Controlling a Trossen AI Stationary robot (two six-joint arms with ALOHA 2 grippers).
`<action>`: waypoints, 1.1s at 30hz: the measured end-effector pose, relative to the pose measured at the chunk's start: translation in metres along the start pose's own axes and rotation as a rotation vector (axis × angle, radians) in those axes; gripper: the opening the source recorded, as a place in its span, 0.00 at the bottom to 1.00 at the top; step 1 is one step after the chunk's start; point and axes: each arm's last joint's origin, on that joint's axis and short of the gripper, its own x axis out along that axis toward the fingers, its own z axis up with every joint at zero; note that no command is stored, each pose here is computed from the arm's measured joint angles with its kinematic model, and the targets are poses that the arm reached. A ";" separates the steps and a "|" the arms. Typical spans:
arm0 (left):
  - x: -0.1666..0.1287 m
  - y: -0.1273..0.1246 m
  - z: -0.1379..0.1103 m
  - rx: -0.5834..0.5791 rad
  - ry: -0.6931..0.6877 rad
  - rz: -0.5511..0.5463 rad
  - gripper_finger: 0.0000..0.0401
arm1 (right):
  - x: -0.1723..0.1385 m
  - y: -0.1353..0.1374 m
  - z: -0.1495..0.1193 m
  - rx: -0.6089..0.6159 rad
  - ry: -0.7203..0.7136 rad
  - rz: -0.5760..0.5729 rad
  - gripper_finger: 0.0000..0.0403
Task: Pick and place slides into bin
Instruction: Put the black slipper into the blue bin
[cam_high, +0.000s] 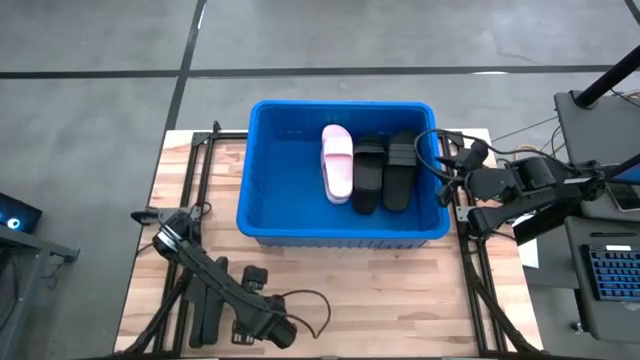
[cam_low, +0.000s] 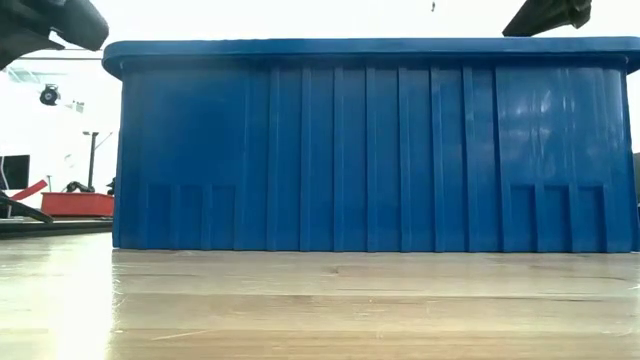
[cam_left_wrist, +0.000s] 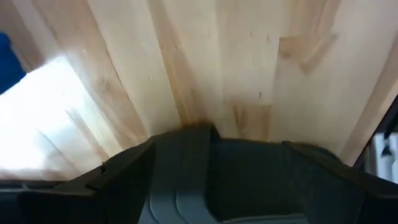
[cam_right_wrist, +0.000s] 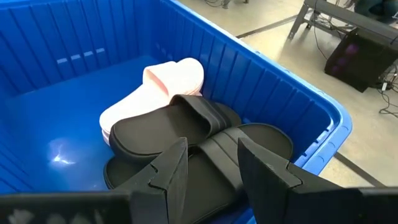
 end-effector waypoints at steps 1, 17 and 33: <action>0.000 -0.001 0.000 0.029 0.001 0.001 0.81 | 0.000 0.000 0.000 0.000 0.000 0.000 0.33; 0.022 -0.002 -0.007 0.258 0.088 0.020 0.81 | 0.000 0.000 0.000 0.001 -0.001 0.001 0.33; 0.052 0.007 -0.013 0.254 0.190 0.103 0.81 | 0.000 0.000 0.000 0.003 -0.003 0.001 0.33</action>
